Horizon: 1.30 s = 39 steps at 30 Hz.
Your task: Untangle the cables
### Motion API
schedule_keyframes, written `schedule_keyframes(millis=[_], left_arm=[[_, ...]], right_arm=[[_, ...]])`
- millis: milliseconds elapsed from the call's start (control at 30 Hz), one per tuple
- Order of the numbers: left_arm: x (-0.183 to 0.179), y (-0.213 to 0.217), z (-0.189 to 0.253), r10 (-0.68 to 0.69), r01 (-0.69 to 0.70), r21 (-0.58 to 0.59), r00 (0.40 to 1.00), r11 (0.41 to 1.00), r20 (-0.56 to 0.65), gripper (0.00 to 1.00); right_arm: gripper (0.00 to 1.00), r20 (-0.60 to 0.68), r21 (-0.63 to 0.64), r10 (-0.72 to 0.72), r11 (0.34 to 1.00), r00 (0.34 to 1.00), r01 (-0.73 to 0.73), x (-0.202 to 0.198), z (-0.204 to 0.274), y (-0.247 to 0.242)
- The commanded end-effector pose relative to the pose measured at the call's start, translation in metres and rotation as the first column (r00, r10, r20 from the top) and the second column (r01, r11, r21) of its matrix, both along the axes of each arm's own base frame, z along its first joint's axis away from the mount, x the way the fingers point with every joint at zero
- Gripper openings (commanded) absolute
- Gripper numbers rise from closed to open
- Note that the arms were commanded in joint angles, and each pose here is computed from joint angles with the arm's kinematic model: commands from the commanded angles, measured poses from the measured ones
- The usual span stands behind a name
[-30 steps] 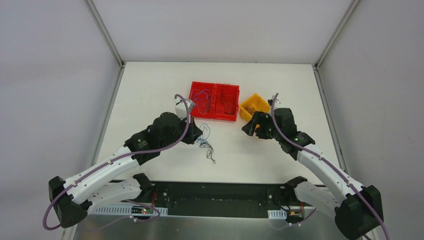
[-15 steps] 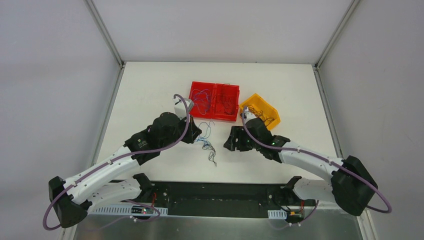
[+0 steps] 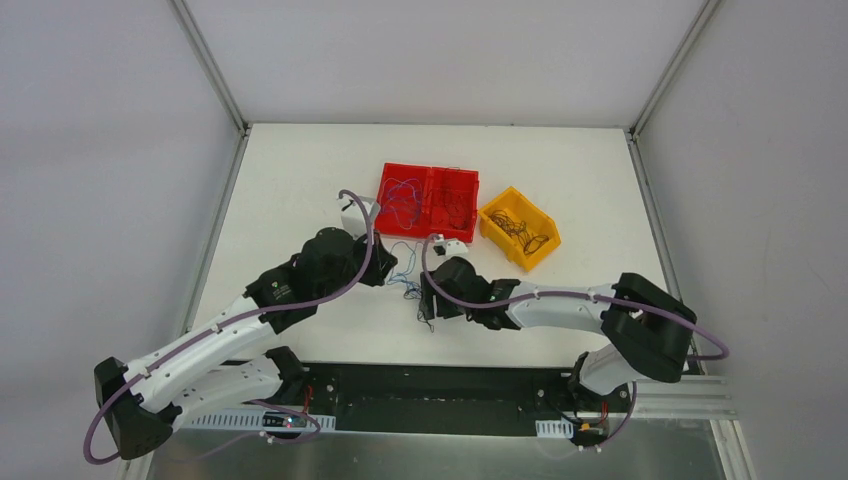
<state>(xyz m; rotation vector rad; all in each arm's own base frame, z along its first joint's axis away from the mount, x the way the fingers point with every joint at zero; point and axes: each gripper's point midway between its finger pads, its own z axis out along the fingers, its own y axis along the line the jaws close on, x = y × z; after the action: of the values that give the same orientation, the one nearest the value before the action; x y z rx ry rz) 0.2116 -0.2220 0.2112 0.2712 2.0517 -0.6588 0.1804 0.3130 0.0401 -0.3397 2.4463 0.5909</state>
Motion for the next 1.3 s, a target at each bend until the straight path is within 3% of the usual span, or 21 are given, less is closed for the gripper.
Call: schedule_keyframes(millis=[0,233,300,367,500,633,833,1100,1267], left_arm=[[0.005,0.011,0.000,0.073,-0.072,-0.010,0.997,0.997,0.009,0.00],[0.006,0.020,-0.006,0.112,-0.112,0.007,0.994,0.994,0.011,0.00],[0.008,0.023,-0.008,0.131,-0.131,0.020,0.991,0.991,0.012,0.00],[0.010,0.025,-0.011,0.144,-0.144,0.028,0.990,0.989,0.009,0.00],[0.013,0.029,-0.016,0.177,-0.177,0.049,0.984,0.983,0.008,0.00],[0.021,0.048,-0.026,0.271,-0.270,0.090,0.963,0.959,0.001,0.00],[0.034,0.078,-0.060,0.400,-0.401,0.041,0.893,0.915,-0.207,0.00],[0.038,0.114,-0.066,0.548,-0.558,0.025,0.805,0.829,-0.228,0.00],[0.038,0.110,-0.063,0.535,-0.551,0.003,0.809,0.835,-0.244,0.00]], right_arm=[[0.67,0.101,-0.015,-0.059,0.998,0.993,0.061,0.015,0.013,0.016],[0.64,0.106,-0.147,-0.061,0.986,0.992,0.076,0.011,-0.007,0.012],[0.59,0.110,-0.183,-0.074,0.979,0.991,0.093,0.011,-0.011,0.006],[0.48,0.113,-0.216,-0.088,0.970,0.990,0.111,0.012,-0.014,-0.001],[0.14,0.138,-0.268,-0.131,0.949,0.982,0.165,0.014,-0.014,-0.021],[0.00,0.192,-0.302,-0.193,0.921,0.962,0.246,0.016,-0.003,-0.052],[0.00,0.203,-0.235,-0.328,0.898,0.923,0.371,0.026,0.023,-0.104],[0.00,0.147,-0.084,-0.497,0.855,0.855,0.511,0.038,0.049,-0.165],[0.00,0.129,-0.038,-0.493,0.864,0.860,0.501,0.039,0.059,-0.169]])
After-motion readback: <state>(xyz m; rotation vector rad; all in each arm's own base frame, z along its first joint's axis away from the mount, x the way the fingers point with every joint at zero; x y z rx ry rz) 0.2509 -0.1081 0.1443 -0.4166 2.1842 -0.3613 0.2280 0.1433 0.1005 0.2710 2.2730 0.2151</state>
